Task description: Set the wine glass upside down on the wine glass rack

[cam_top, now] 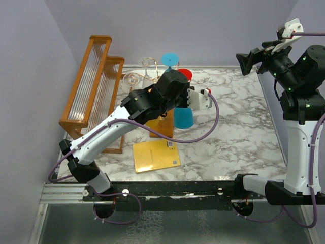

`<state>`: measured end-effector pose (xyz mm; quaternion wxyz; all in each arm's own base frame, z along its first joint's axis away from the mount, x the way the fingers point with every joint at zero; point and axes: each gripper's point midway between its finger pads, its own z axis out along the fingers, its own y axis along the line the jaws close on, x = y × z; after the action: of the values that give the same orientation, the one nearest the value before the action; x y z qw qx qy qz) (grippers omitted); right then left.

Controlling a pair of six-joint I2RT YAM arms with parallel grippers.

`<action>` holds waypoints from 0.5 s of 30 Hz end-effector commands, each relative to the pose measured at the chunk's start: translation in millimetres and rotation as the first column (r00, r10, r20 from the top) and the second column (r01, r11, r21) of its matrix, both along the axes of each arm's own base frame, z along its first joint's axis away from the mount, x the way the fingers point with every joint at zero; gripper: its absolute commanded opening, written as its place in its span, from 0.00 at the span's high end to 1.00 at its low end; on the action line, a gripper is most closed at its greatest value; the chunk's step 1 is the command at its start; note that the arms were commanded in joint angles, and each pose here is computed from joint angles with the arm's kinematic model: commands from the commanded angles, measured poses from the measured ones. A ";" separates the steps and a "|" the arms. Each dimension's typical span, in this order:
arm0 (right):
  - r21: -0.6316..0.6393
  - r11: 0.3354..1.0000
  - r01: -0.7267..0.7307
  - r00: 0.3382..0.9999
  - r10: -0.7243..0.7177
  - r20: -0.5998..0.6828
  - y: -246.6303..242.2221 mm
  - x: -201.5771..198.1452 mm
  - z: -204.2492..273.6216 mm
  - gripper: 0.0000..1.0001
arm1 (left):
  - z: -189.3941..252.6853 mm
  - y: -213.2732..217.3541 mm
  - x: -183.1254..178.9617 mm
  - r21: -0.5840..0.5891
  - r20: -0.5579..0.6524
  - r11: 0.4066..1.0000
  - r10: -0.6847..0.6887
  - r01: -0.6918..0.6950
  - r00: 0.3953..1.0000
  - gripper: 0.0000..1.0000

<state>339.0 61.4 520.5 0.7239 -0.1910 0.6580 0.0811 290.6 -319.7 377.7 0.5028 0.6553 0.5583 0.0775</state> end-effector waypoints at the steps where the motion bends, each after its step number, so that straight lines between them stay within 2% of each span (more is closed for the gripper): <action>1: 0.010 1.000 -0.028 0.999 0.028 0.036 2.8 -7.6 10.0 0.01 | 16.8 11.1 0.7 -0.013 0.058 0.999 0.031 -0.031 0.998 1.00; 15: 0.015 0.999 -0.035 0.999 0.034 0.038 0.4 -9.0 10.6 0.00 | 19.2 24.1 2.3 0.012 0.090 0.998 0.061 -0.063 0.994 1.00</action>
<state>337.9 59.2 520.8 0.7240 -0.1937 0.6562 0.0877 295.1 -309.4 374.1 0.4937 0.6579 0.5581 0.1095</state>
